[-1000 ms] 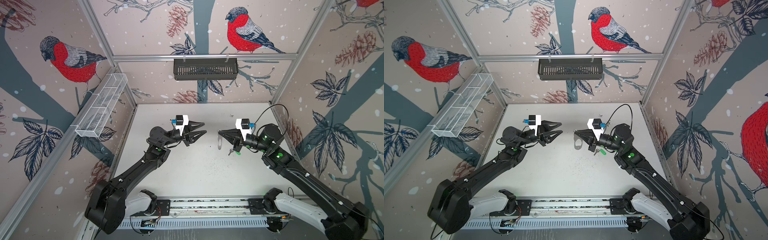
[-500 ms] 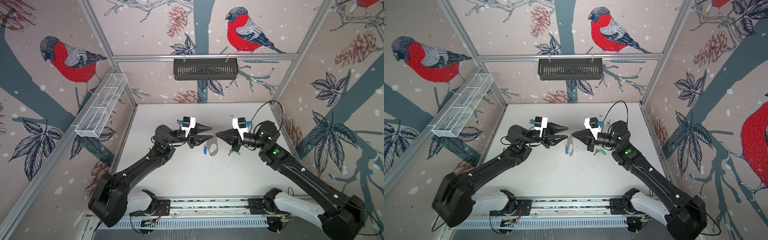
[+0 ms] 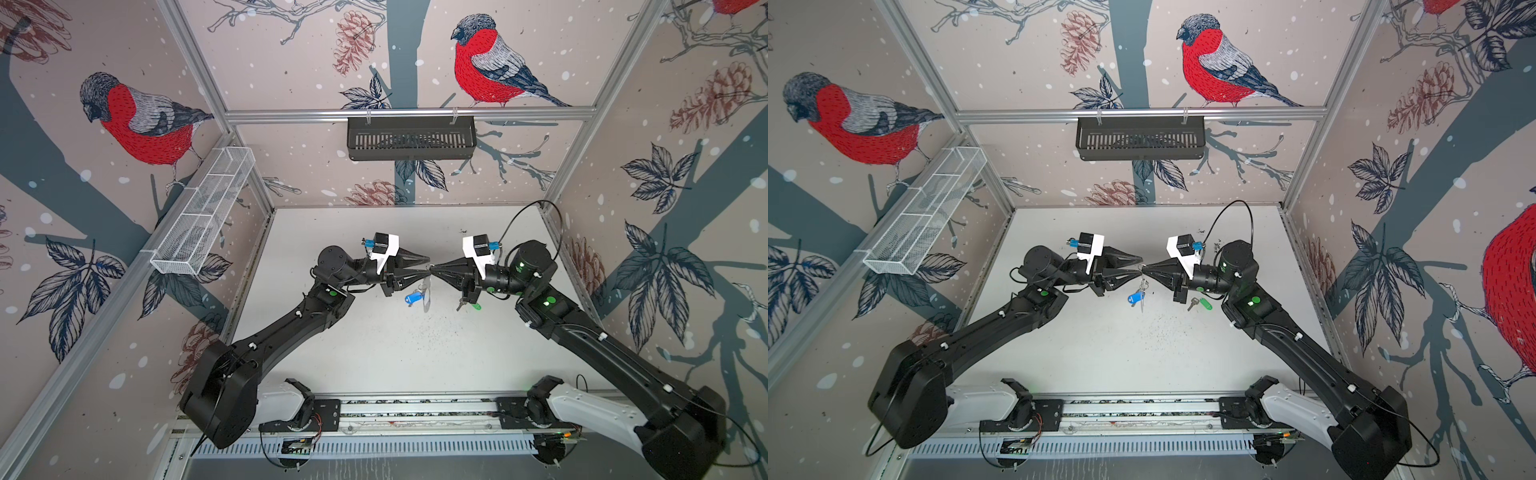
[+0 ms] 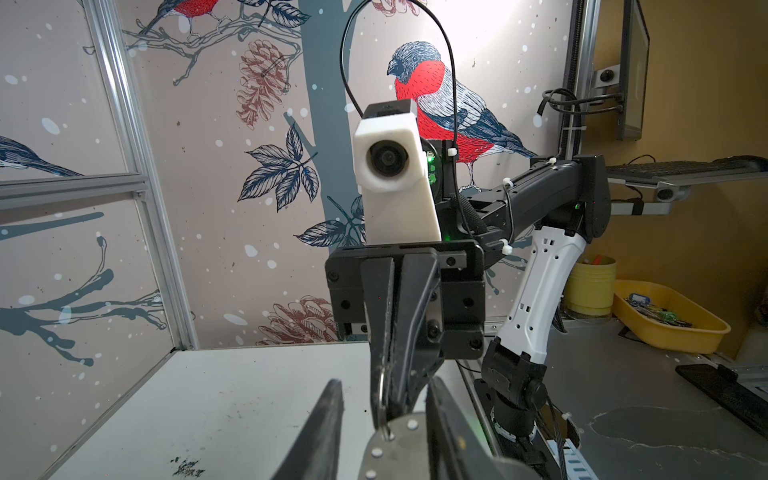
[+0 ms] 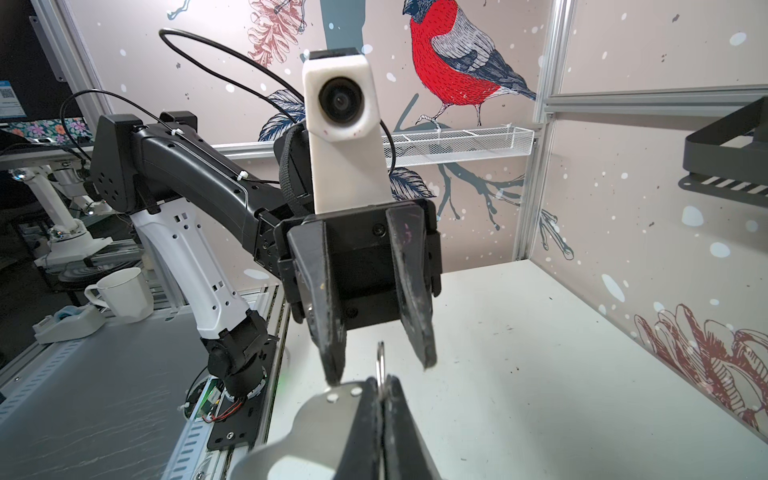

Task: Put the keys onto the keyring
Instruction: 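Move the left gripper to the steel plate and close on it beside the right gripper, then open the right gripper and draw it back while the left gripper holds the plate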

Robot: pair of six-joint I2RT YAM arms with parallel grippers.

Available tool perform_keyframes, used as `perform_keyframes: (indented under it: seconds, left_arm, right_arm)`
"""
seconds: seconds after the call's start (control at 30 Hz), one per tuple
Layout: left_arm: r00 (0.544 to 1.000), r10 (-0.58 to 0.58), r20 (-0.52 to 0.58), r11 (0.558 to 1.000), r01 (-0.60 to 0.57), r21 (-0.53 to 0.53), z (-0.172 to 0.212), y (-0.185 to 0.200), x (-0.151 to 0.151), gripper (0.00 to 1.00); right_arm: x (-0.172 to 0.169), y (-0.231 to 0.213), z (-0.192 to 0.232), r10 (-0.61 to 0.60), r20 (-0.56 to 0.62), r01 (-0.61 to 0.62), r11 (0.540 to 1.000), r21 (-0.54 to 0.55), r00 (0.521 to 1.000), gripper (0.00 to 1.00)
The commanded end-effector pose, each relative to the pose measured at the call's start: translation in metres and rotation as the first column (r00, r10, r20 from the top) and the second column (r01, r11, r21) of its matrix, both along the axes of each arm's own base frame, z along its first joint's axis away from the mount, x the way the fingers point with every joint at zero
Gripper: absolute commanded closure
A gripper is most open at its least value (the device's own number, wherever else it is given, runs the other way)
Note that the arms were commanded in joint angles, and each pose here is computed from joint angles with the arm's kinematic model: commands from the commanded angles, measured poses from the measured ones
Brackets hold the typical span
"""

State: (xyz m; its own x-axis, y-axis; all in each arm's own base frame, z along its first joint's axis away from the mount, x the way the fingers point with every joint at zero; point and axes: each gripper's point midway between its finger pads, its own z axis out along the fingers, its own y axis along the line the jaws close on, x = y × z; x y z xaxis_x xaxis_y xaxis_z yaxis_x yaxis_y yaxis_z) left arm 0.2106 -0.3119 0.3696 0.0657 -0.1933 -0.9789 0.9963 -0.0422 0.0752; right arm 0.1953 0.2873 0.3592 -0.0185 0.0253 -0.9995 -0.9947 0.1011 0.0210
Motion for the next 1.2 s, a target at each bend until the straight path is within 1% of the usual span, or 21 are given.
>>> perform_keyframes:
  seconds: [0.0,0.1,0.2,0.53,0.73,0.87,0.93,0.97,1.03,1.17]
  left_arm:
    - [1.0,-0.008,0.021,1.0,0.008,0.0,0.003,-0.001,-0.001,0.72]
    - [1.0,-0.007,0.018,1.0,0.007,0.004,0.002,-0.001,-0.001,0.8]
    - [1.0,-0.009,0.017,1.0,0.009,0.007,0.001,-0.002,-0.001,0.85]
    - [1.0,-0.01,0.008,0.999,0.009,0.03,-0.005,-0.004,-0.001,0.95]
    - [1.0,-0.006,-0.005,0.999,0.006,0.038,-0.01,-0.004,-0.003,0.94]
    - [1.0,0.006,0.0,0.999,-0.006,0.033,-0.01,-0.002,-0.003,0.87]
    - [1.0,0.015,0.0,0.999,-0.015,0.032,-0.01,-0.001,-0.003,0.8]
    - [1.0,0.017,0.001,0.999,-0.017,0.031,-0.011,-0.001,-0.003,0.8]
    - [1.0,0.018,0.0,0.999,-0.018,0.033,-0.011,-0.001,-0.003,0.8]
    - [1.0,0.012,0.003,0.999,-0.012,0.033,-0.011,-0.001,-0.004,0.86]
  right_arm:
    - [-0.004,0.0,0.013,0.019,0.059,-0.021,0.999,0.031,0.998,1.0]
    - [-0.004,0.0,0.013,0.023,0.06,-0.025,0.999,0.03,0.998,1.0]
    - [-0.005,0.0,0.014,0.027,0.064,-0.029,0.999,0.031,0.998,1.0]
    - [-0.006,0.0,0.017,0.031,0.071,-0.034,0.999,0.036,0.997,1.0]
    - [-0.009,0.0,0.021,0.037,0.079,-0.041,0.998,0.044,0.996,1.0]
    - [-0.01,-0.001,0.022,0.043,0.081,-0.047,0.998,0.05,0.996,1.0]
    - [-0.011,-0.001,0.023,0.046,0.082,-0.05,0.997,0.051,0.996,1.0]
    - [-0.011,-0.001,0.022,0.045,0.079,-0.049,0.998,0.05,0.996,1.0]
    - [-0.011,-0.001,0.022,0.047,0.079,-0.051,0.997,0.051,0.996,1.0]
    - [-0.012,0.0,0.021,0.055,0.074,-0.059,0.997,0.049,0.996,1.0]
